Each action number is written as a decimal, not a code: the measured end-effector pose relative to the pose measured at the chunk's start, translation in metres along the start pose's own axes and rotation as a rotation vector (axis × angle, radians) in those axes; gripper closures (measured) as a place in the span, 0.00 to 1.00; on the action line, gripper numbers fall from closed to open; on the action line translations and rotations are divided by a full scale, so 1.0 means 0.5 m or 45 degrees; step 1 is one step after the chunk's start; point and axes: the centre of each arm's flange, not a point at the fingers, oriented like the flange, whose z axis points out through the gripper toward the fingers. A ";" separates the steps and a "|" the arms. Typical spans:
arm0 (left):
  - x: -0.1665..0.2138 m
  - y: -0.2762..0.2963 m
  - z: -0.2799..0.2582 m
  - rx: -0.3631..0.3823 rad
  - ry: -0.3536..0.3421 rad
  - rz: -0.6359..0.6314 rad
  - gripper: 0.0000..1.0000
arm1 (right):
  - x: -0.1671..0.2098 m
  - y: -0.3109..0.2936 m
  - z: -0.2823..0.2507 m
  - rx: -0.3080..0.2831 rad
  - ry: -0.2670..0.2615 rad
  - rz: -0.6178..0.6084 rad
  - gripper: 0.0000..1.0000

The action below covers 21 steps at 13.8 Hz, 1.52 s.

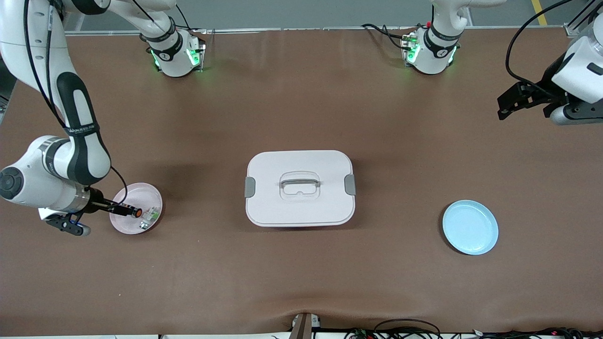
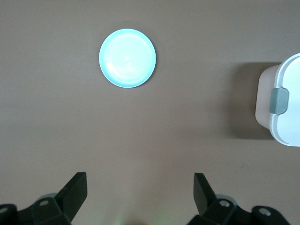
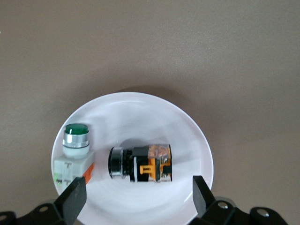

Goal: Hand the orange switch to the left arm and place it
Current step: 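Reach the right gripper down to the orange switch on the white plate, then close the right gripper on the orange switch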

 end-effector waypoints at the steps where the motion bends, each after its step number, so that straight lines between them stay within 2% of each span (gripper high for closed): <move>1: 0.000 0.000 0.000 0.000 0.000 0.000 0.00 | 0.002 -0.001 0.016 -0.004 0.004 0.000 0.00; 10: 0.008 0.001 0.008 -0.001 0.002 0.000 0.00 | 0.006 -0.014 0.091 -0.023 0.027 -0.010 0.00; 21: 0.009 0.002 0.012 0.000 -0.002 0.001 0.00 | -0.016 -0.005 0.137 -0.039 -0.035 -0.004 0.00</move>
